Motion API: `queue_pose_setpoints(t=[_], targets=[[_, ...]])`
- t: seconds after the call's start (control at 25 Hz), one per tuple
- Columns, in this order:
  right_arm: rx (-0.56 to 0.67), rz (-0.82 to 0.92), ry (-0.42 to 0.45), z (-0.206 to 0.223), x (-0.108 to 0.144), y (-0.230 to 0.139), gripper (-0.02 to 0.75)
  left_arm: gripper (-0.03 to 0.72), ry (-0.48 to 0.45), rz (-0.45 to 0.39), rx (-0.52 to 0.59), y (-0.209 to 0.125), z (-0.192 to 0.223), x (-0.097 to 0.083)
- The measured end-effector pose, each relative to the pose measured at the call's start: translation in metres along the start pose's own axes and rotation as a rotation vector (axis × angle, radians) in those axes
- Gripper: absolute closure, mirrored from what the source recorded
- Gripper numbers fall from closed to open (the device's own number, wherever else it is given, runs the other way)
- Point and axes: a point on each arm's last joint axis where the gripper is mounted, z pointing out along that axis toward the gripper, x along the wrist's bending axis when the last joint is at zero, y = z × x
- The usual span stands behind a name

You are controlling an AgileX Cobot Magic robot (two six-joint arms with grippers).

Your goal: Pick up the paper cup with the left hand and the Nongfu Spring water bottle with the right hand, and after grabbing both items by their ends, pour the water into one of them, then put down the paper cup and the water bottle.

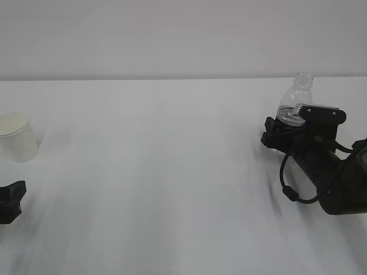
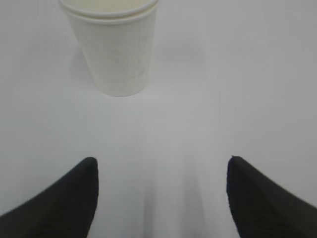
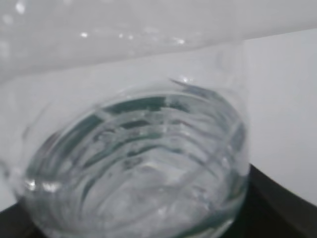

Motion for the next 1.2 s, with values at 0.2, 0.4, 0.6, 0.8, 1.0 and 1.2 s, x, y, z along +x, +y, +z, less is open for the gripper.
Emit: queue_pose_setpoints(t=[0.2, 0.4, 0.6, 0.8, 1.0, 1.2], targets=[[-0.001, 0.002, -0.005, 0.0000, -0.0005, 0.0001, 0.209, 0.110, 0.000, 0.000, 0.000, 0.0000, 0.0000, 0.0000], [0.000, 0.002, -0.005, 0.0000, -0.0005, -0.0001, 0.277, 0.110, 0.000, 0.000, 0.000, 0.0000, 0.0000, 0.0000], [0.002, 0.002, -0.005, 0.0000, -0.0006, -0.0007, 0.295, 0.110, 0.000, 0.000, 0.000, 0.0000, 0.0000, 0.0000], [0.002, 0.002, -0.005, 0.0000, -0.0006, -0.0007, 0.297, 0.110, 0.000, 0.000, 0.000, 0.0000, 0.0000, 0.0000], [0.002, -0.015, -0.005, 0.0000, -0.0006, -0.0007, 0.297, 0.110, 0.000, 0.000, 0.000, 0.0000, 0.0000, 0.0000], [0.009, -0.185, 0.021, 0.0000, 0.0018, -0.0016, 0.297, 0.110, 0.000, 0.000, 0.000, 0.0000, 0.0000, 0.0000]])
